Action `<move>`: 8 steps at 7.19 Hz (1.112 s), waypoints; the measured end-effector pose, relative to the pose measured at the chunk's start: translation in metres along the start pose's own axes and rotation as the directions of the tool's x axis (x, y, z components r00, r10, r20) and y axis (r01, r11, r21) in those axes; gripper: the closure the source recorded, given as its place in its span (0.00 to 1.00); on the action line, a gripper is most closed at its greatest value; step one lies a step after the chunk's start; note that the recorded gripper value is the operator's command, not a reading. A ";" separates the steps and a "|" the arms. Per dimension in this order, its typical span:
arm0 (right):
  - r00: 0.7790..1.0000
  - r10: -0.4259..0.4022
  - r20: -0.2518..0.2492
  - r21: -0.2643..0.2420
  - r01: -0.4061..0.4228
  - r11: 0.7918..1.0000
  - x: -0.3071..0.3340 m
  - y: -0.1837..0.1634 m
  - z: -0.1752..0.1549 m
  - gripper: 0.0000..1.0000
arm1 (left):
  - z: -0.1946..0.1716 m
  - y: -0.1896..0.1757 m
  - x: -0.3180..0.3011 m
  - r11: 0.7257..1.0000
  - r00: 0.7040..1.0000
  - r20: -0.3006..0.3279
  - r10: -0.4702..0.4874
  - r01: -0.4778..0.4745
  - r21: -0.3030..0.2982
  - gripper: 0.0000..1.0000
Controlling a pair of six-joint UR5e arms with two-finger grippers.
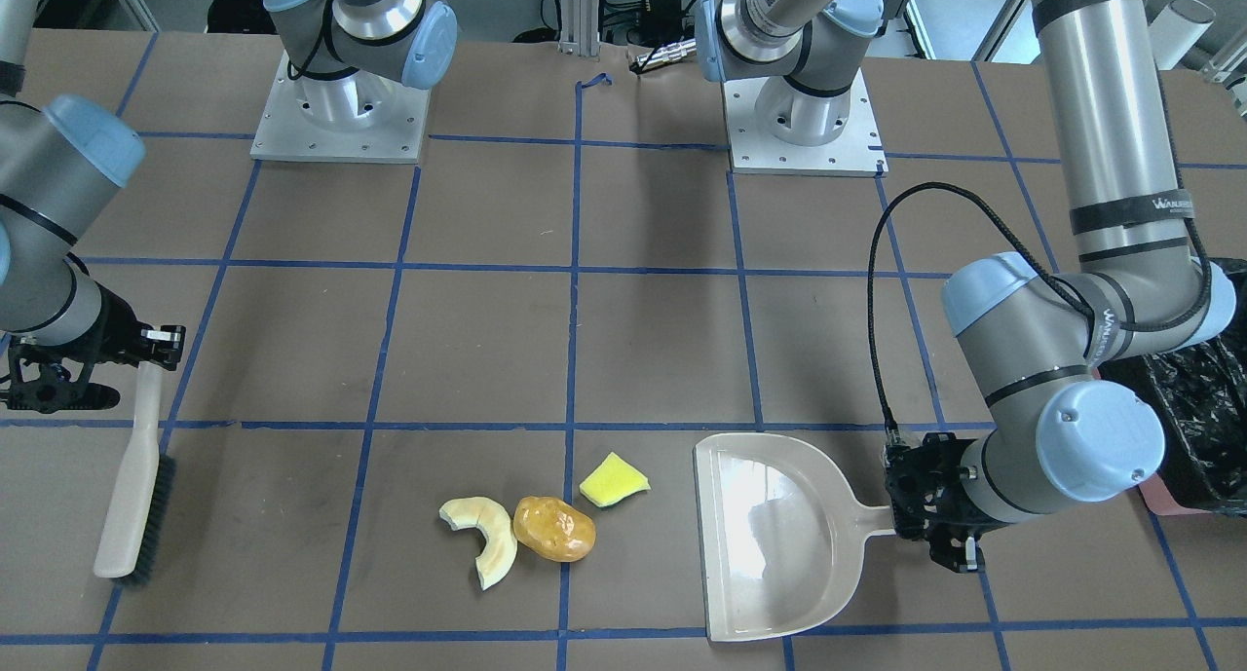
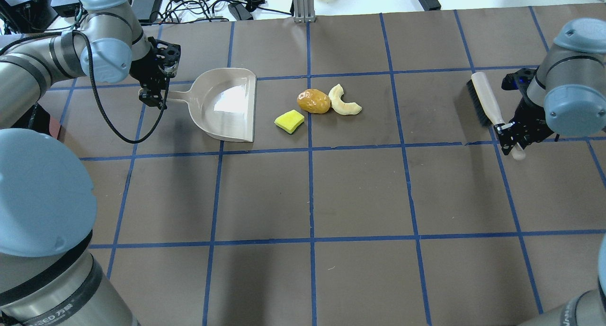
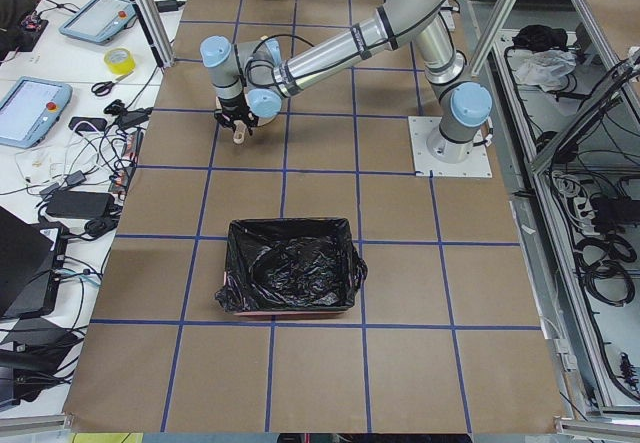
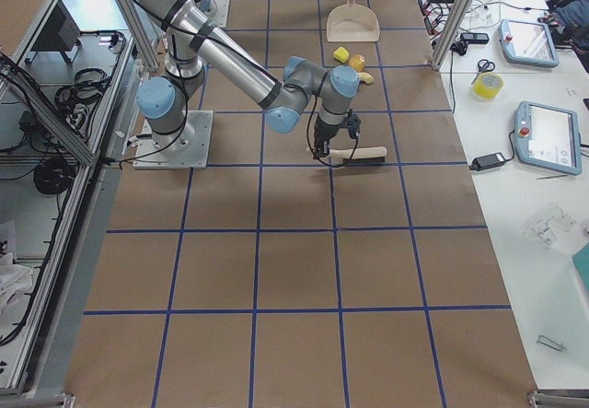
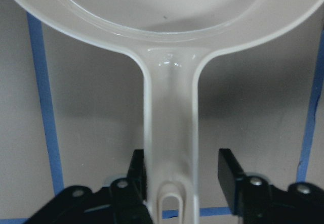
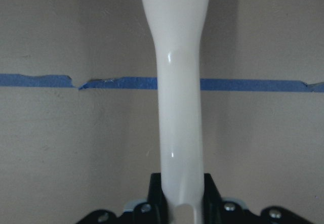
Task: Sweep and dump trash into bin
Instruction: 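Lift the brush and move it behind the trash items with the right gripper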
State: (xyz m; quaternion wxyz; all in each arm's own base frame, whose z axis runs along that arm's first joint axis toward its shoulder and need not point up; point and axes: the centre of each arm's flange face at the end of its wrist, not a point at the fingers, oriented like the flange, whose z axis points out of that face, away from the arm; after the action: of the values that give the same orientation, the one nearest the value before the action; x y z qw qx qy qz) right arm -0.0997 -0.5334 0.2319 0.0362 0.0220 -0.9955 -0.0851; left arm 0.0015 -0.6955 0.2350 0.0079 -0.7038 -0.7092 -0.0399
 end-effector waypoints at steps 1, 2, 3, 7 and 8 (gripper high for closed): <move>1.000 0.002 -0.002 0.005 -0.002 1.000 0.001 0.000 -0.003 0.90 | -0.001 0.000 0.001 1.000 1.000 0.000 0.001 -0.001 -0.001 0.81; 1.000 0.004 -0.005 0.011 -0.004 1.000 0.001 -0.001 -0.007 0.90 | -0.001 0.000 0.001 1.000 1.000 0.000 0.001 -0.001 -0.002 0.89; 1.000 0.022 -0.003 0.021 -0.022 1.000 -0.002 -0.002 -0.015 0.91 | -0.002 0.000 0.001 1.000 1.000 0.002 0.002 -0.002 -0.003 0.98; 0.995 0.103 0.010 0.024 -0.103 0.994 -0.071 -0.022 -0.049 0.92 | -0.004 0.000 0.001 1.000 1.000 0.004 0.004 -0.004 -0.010 1.00; 0.995 0.104 -0.003 0.030 -0.104 0.994 -0.093 -0.025 -0.053 0.92 | -0.005 0.000 0.001 1.000 1.000 0.003 0.004 -0.004 -0.012 1.00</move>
State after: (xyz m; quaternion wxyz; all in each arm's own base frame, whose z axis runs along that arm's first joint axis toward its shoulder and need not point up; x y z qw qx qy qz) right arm -0.0016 -0.5627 0.2732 0.0426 -0.0289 -0.9964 -0.0681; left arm 0.0010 -0.6953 0.2397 0.0026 -0.7053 -0.7076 -0.0428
